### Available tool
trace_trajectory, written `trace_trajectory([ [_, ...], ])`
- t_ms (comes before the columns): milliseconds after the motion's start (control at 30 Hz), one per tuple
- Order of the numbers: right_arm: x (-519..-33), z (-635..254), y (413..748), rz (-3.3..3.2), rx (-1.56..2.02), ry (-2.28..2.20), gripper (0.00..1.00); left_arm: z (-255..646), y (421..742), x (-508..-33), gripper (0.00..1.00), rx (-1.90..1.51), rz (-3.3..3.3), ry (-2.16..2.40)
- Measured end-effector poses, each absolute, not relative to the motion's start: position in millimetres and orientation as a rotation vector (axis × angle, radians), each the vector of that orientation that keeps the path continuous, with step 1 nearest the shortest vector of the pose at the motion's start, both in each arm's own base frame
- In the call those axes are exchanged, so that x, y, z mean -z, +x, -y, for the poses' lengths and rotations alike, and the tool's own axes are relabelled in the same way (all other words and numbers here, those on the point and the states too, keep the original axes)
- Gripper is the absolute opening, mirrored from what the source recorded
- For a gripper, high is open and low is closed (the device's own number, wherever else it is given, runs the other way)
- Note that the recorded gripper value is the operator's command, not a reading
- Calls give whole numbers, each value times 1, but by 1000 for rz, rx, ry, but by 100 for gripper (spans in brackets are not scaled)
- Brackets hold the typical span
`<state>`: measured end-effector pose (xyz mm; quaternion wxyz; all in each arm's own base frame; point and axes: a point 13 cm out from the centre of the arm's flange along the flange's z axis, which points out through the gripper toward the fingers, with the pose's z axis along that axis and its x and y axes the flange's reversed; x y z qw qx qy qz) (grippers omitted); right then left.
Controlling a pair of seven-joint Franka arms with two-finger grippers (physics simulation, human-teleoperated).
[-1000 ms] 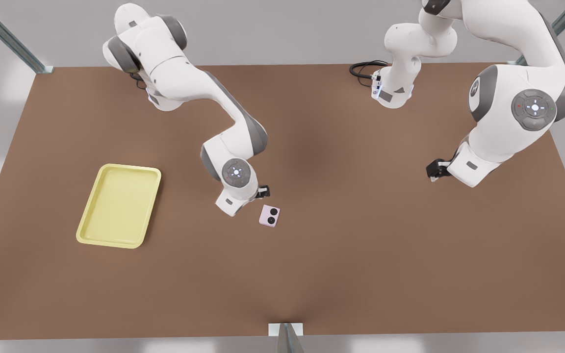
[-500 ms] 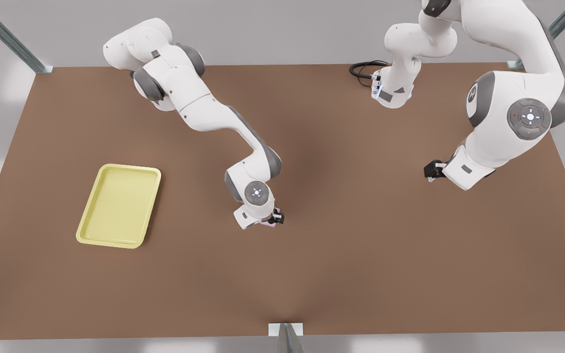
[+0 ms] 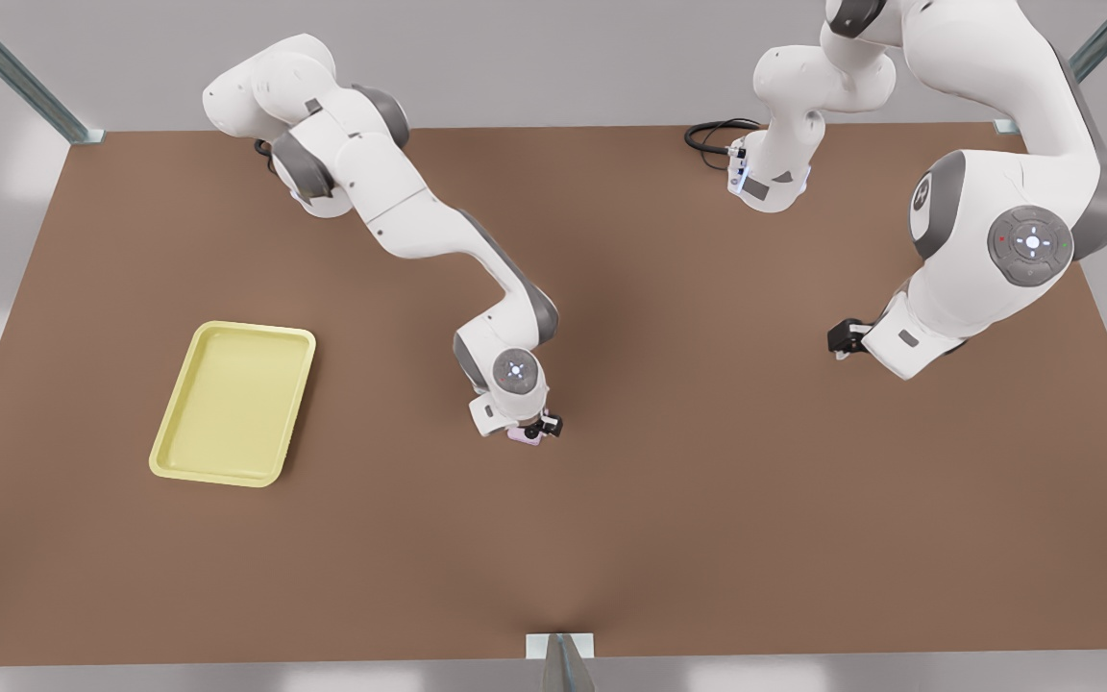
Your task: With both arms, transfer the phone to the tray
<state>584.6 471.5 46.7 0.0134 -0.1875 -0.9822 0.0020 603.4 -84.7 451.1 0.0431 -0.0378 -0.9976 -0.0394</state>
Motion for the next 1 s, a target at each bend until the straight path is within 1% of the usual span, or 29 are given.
trace_trajectory([
  [467, -33, -475, 583, 3041, 12, -646, 100, 84, 605, -444, 100, 121, 3039, -131],
  [533, -33, -475, 582, 3040, 14, -645, 96, 84, 605, -444, 100, 121, 3038, -133],
  [667, -32, -476, 582, 3040, 14, -644, 94, 84, 605, -444, 100, 121, 3038, -136],
  [733, -32, -475, 582, 3040, 14, -643, 90, 84, 605, -443, 100, 121, 3038, -137],
  [833, -32, -475, 582, 3041, 14, -641, 89, 84, 606, -443, 100, 120, 3039, -139],
  [933, -32, -476, 582, 3042, 14, -639, 84, 84, 606, -443, 100, 120, 3041, -139],
  [1000, -32, -476, 582, 3042, 15, -636, 83, 83, 607, -443, 100, 120, 3041, -139],
])
